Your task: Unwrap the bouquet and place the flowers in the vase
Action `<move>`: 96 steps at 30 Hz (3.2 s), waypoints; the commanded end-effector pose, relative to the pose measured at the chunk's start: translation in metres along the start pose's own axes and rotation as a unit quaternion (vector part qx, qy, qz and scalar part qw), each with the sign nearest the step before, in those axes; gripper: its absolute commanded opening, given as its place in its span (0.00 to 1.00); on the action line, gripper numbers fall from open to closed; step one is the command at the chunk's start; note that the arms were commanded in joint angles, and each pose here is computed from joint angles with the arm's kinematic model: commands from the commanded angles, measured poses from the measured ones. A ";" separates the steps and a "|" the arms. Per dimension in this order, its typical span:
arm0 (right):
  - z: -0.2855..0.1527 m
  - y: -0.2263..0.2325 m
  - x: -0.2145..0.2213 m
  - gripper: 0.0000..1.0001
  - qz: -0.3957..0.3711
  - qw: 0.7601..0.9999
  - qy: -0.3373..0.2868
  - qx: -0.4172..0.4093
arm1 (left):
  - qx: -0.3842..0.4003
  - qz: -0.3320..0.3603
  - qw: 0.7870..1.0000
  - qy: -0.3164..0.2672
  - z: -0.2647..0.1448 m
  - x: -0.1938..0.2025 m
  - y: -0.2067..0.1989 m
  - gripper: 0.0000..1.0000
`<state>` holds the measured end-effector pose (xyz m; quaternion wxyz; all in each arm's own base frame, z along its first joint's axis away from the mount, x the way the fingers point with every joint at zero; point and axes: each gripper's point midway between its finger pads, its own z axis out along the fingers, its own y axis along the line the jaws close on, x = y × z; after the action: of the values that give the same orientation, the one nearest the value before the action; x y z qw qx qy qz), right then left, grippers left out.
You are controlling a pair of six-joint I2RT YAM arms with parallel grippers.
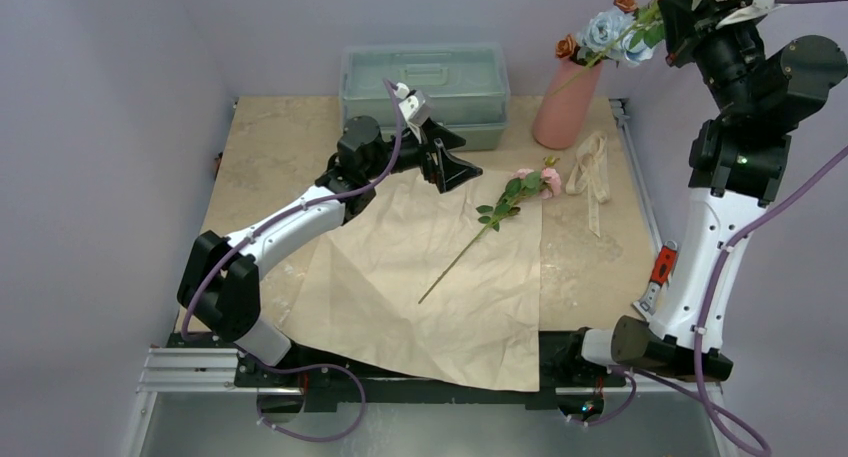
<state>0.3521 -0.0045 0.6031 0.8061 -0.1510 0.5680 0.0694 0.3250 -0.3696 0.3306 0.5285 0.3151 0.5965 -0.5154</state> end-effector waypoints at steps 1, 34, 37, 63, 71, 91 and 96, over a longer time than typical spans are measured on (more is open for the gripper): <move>0.001 -0.030 -0.039 0.00 -0.078 0.993 -0.055 0.073 | 0.014 0.003 1.000 -0.006 0.001 -0.004 -0.004 1.00; 0.046 -0.061 -0.029 0.00 -0.122 0.986 -0.095 0.069 | 0.003 0.016 1.000 0.008 -0.004 0.009 0.001 1.00; 0.049 -0.064 -0.020 0.00 -0.118 0.986 -0.097 0.070 | 0.006 0.016 1.000 0.009 -0.003 0.010 0.001 1.00; 0.081 -0.069 0.070 0.00 -0.082 0.995 -0.040 0.031 | 0.002 0.008 1.000 0.024 0.003 0.019 0.009 1.00; 0.087 -0.073 0.121 0.00 -0.062 0.998 0.003 0.024 | -0.005 0.007 0.999 0.031 0.001 0.024 0.012 1.00; 0.109 -0.075 0.182 0.00 -0.024 0.999 0.038 0.024 | -0.014 0.005 0.999 0.040 0.001 0.029 0.021 1.00; 0.115 -0.083 0.202 0.00 -0.015 0.998 0.054 0.031 | -0.017 0.005 0.999 0.044 0.000 0.031 0.023 1.00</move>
<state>0.5428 -0.0530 0.4512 0.7693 -0.1463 0.6205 0.0423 0.3306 -0.3700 0.2811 0.4879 0.3236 0.6410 -0.4963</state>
